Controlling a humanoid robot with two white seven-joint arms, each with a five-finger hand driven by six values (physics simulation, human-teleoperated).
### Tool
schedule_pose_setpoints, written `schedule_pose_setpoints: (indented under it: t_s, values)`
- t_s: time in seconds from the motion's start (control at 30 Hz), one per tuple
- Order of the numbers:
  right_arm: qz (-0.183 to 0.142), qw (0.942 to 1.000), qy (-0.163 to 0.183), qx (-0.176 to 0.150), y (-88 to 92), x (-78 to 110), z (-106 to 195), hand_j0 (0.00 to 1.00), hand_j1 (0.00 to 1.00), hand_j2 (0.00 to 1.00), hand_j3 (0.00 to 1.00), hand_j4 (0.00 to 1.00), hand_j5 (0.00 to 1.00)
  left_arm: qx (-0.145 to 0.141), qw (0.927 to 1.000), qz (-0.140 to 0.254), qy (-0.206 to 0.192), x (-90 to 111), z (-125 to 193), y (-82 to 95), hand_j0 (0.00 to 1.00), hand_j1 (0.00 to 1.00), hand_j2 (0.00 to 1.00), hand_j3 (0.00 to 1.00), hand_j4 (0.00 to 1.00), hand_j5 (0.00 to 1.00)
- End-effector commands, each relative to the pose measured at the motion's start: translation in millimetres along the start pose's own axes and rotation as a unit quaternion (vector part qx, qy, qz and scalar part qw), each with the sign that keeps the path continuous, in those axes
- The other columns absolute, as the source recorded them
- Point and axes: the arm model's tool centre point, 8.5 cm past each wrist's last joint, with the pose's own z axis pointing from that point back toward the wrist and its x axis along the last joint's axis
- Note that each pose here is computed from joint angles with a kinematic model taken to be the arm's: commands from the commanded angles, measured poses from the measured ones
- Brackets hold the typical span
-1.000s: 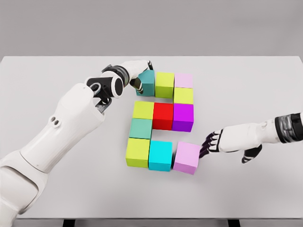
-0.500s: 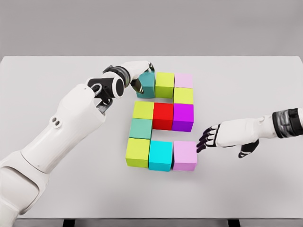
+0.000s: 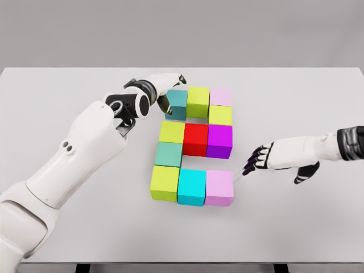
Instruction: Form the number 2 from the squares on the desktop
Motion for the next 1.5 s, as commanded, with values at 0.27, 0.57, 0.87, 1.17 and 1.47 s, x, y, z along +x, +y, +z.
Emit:
schedule_pose_setpoints:
  t_s: [0.27, 0.57, 0.87, 1.17, 1.47]
  values:
    - [-0.022, 0.9964, 0.062, -0.054, -16.1, -18.9, 62, 1.0, 1.0, 1.0, 1.0, 1.0, 1.0, 0.009, 0.9999, -0.01, 0.002, 0, 1, 2.6, 0.99, 0.99, 0.99, 0.99, 0.99, 0.99]
    - [-0.105, 0.9843, 0.06, -0.129, -18.8, -13.2, 120, 1.0, 1.0, 1.0, 1.0, 1.0, 1.0, 0.033, 0.9993, -0.012, -0.016, 4, 15, 16.2, 1.0, 1.0, 1.0, 1.0, 1.0, 1.0]
    - [-0.118, 0.9823, 0.036, -0.141, -21.2, 1.1, 123, 1.0, 1.0, 1.0, 1.0, 1.0, 1.0, 0.05, 0.9986, -0.006, -0.018, -12, 28, 24.5, 1.0, 1.0, 1.0, 1.0, 1.0, 1.0]
    - [-0.119, 0.9822, 0.045, -0.138, -18.6, 1.9, 131, 1.0, 1.0, 1.0, 1.0, 1.0, 1.0, 0.052, 0.997, 0.024, -0.052, -29, 54, 44.8, 1.0, 1.0, 1.0, 1.0, 1.0, 1.0]
    - [-0.121, 0.9819, 0.044, -0.139, -18.9, 2.0, 131, 1.0, 1.0, 1.0, 1.0, 1.0, 1.0, 0.054, 0.9961, 0.032, -0.062, -42, 70, 65.4, 1.0, 1.0, 1.0, 1.0, 1.0, 1.0]
